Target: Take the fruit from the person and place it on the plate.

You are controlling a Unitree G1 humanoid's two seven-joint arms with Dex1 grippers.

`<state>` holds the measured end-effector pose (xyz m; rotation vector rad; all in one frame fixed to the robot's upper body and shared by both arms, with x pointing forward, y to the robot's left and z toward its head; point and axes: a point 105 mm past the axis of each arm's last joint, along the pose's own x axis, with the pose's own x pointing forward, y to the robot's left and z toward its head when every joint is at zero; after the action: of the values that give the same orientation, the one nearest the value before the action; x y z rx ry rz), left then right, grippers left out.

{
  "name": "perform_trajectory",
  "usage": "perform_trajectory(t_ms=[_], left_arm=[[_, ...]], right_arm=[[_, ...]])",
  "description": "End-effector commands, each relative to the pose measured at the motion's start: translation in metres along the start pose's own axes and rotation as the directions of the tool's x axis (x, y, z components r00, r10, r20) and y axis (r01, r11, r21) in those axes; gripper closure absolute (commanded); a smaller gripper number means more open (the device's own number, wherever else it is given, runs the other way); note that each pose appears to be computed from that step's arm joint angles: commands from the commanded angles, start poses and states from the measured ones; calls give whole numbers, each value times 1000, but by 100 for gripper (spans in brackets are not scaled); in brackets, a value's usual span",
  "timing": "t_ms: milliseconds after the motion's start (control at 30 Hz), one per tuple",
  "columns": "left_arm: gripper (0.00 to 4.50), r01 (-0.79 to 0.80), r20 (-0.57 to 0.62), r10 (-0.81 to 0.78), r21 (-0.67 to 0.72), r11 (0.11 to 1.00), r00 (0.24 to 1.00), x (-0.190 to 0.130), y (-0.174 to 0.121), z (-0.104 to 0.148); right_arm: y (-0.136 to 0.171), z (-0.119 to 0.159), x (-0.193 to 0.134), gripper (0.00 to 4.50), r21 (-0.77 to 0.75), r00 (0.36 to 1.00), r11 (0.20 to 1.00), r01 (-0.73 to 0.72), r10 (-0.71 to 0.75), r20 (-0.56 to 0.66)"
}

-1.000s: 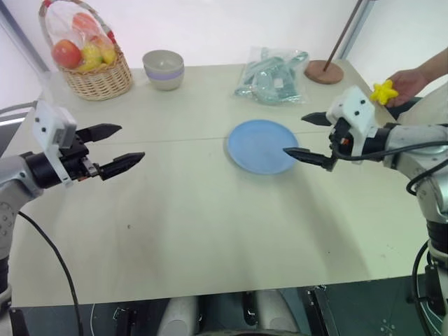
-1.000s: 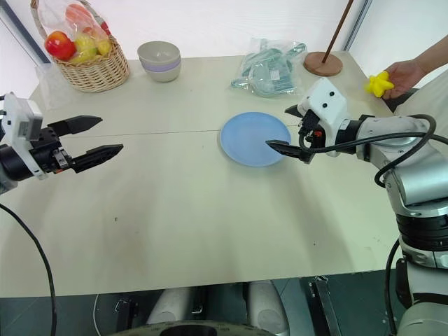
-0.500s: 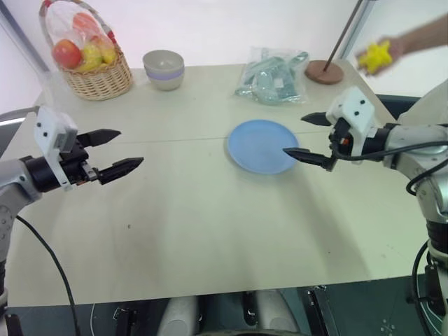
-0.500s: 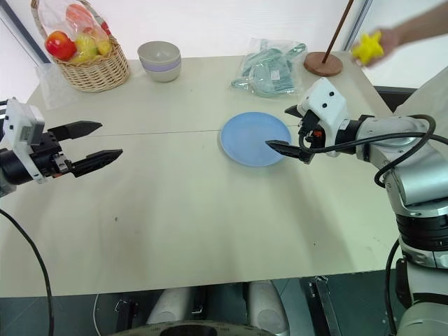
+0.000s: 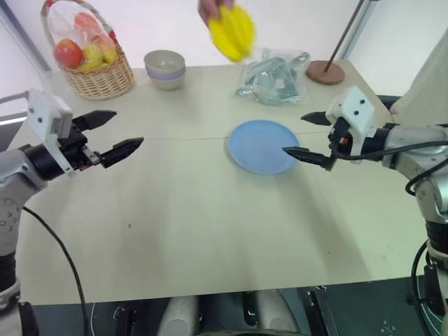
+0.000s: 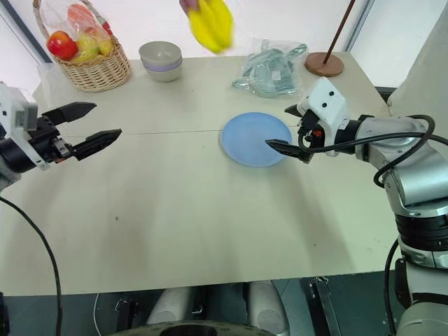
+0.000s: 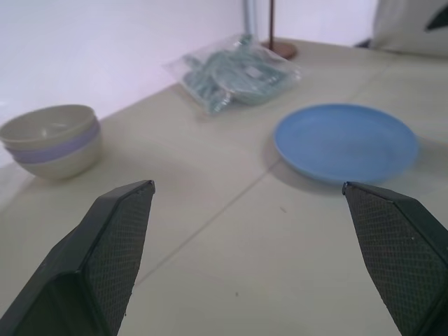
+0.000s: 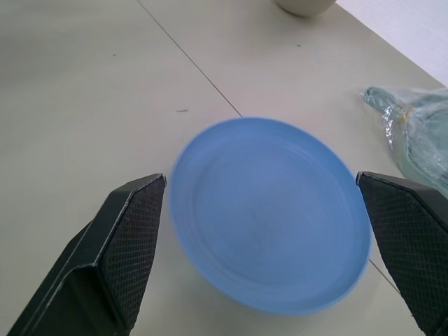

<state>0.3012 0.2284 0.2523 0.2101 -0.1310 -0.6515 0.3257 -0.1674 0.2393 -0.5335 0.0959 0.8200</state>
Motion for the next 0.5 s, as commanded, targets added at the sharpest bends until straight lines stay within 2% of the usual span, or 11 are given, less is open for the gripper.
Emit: perform_trajectory(t_ms=[33,133,267,433,500], left_arm=[[0,-103,115,99,31,994,988,5,2,20],[0,-133,147,132,-4,991,980,12,-8,16],[0,-105,122,106,-14,994,987,15,-20,6],[0,-88,84,87,9,996,993,9,-18,3],[0,-83,70,82,18,996,994,6,-15,2]], right_arm=[[-1,14,-2,5,-43,999,999,11,-9,44],[0,15,0,5,-42,999,999,5,-4,47],[-3,18,1,5,-39,998,999,17,-15,62],[-31,43,13,5,91,958,976,196,-210,194],[-37,59,20,5,222,919,947,232,-288,268]])
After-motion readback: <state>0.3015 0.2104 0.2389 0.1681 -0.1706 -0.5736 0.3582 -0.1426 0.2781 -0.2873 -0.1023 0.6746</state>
